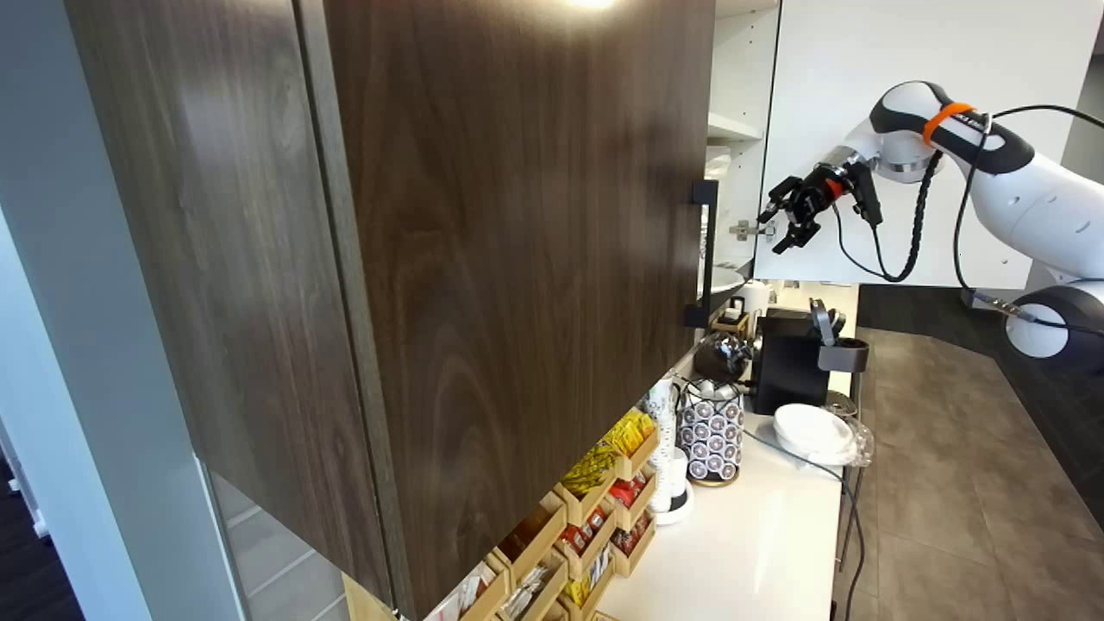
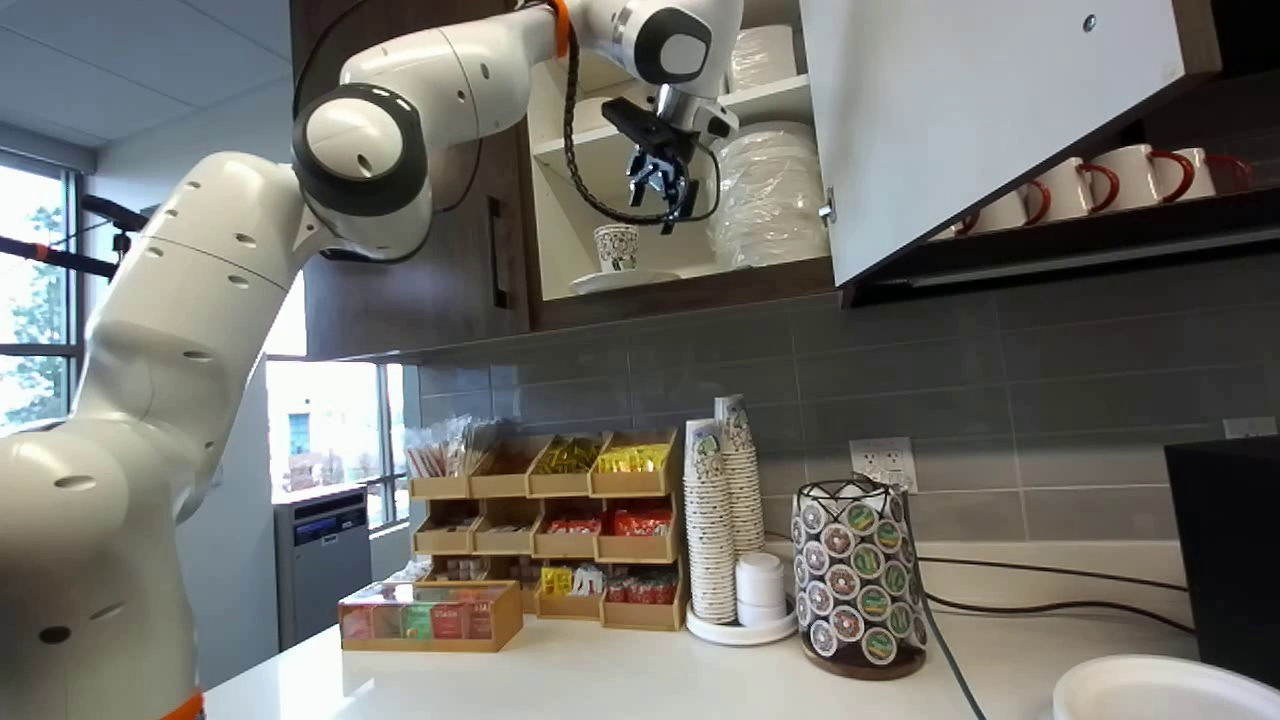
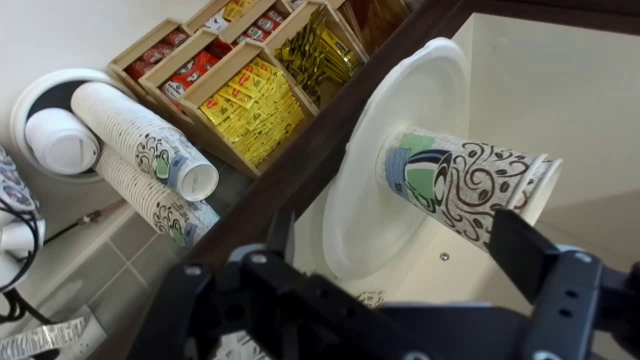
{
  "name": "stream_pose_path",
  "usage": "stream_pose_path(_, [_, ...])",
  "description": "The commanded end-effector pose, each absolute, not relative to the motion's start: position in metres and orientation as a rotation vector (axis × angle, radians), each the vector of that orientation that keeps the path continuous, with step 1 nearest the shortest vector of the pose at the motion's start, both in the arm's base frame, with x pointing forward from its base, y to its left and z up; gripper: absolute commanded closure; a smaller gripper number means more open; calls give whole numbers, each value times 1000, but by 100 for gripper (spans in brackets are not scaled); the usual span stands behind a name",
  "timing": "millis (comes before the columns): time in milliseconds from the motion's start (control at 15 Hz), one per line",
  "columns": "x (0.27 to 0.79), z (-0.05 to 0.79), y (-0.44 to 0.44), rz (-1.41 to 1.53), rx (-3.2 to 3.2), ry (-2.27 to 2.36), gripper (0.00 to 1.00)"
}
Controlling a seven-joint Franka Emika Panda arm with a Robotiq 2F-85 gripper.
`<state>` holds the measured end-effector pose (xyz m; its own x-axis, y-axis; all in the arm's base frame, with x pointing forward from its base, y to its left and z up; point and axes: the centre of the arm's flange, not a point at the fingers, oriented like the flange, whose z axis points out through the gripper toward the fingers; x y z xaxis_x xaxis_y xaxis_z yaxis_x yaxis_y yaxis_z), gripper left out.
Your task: Put the cup on the plate then put the plate in the cupboard
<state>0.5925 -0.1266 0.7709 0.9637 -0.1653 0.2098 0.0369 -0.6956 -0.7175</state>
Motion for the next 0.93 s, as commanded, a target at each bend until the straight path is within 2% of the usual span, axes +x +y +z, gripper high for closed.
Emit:
stream_pose_path(0, [560, 781, -127, -498, -2346, -46, 0])
stream_pose_path(800, [515, 825, -145, -1006, -2414, -388, 0])
stream_pose_path(867, [542, 849, -154, -963, -2428, -375, 0])
